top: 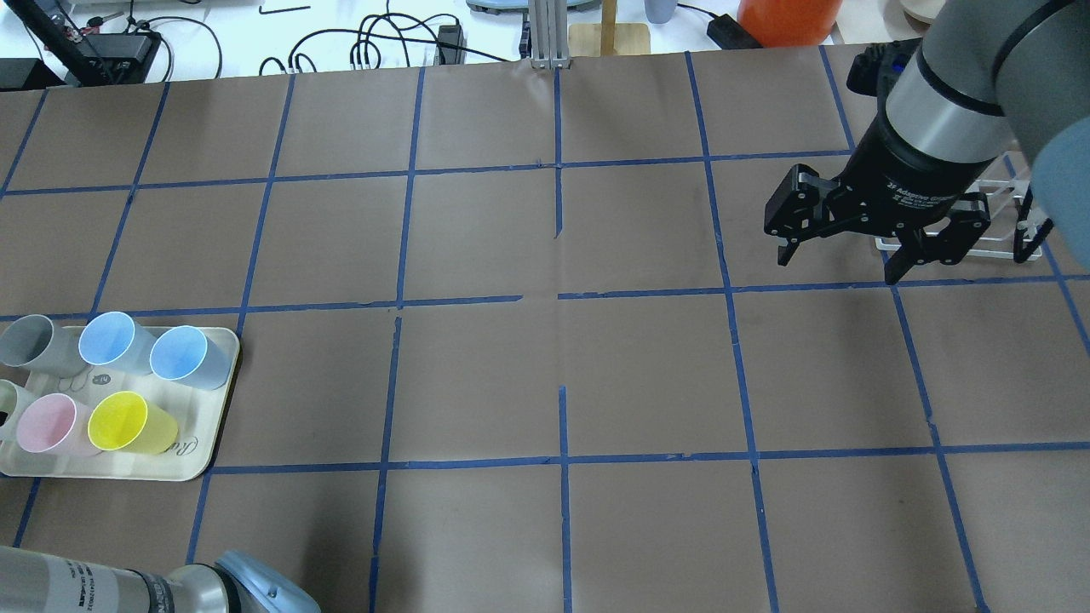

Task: Transfer IKEA cup to right arm and place on rack

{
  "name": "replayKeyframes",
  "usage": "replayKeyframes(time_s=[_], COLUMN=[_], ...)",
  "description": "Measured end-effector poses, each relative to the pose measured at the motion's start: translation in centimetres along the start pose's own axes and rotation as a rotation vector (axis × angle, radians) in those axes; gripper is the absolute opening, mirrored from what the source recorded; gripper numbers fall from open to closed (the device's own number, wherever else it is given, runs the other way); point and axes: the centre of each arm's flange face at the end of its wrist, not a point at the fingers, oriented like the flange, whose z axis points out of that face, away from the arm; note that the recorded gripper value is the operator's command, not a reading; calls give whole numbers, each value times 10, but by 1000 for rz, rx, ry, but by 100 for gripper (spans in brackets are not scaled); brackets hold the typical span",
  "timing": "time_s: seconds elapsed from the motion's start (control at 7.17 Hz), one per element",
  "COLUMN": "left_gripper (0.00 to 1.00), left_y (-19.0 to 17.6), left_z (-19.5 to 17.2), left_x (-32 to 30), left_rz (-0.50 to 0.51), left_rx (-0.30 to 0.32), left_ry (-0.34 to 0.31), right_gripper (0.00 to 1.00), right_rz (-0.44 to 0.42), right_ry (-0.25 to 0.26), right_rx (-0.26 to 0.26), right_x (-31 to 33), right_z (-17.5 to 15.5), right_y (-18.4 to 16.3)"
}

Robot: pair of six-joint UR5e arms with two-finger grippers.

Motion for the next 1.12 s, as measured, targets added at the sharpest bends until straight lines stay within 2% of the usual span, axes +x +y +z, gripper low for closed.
replayKeyframes(time_s=[0.28,0.56,0.84,0.98,1.12], left_gripper=[0,0,0,0,0], left_y=[-2,-6,-11,-16,-22], left_z=[-6,-33,-91,-130,-166], left_x=[1,2,4,13,30], left_rz=[5,11,13,14,18], left_rx=[1,2,-6,4,24], left_ry=[-6,-10,49,102,173], right_gripper=[100,100,100,100,100], right_rz=[38,129,240,321,395], right_ry=[-196,-403,-613,-725,-814], right_rx=[-43,-100,-168,-216,-275], right_x=[-16,-29,-29,-26,-27], right_z=[2,-2,-8,-12,-12], right_y=[-7,-14,-28,-36,-44])
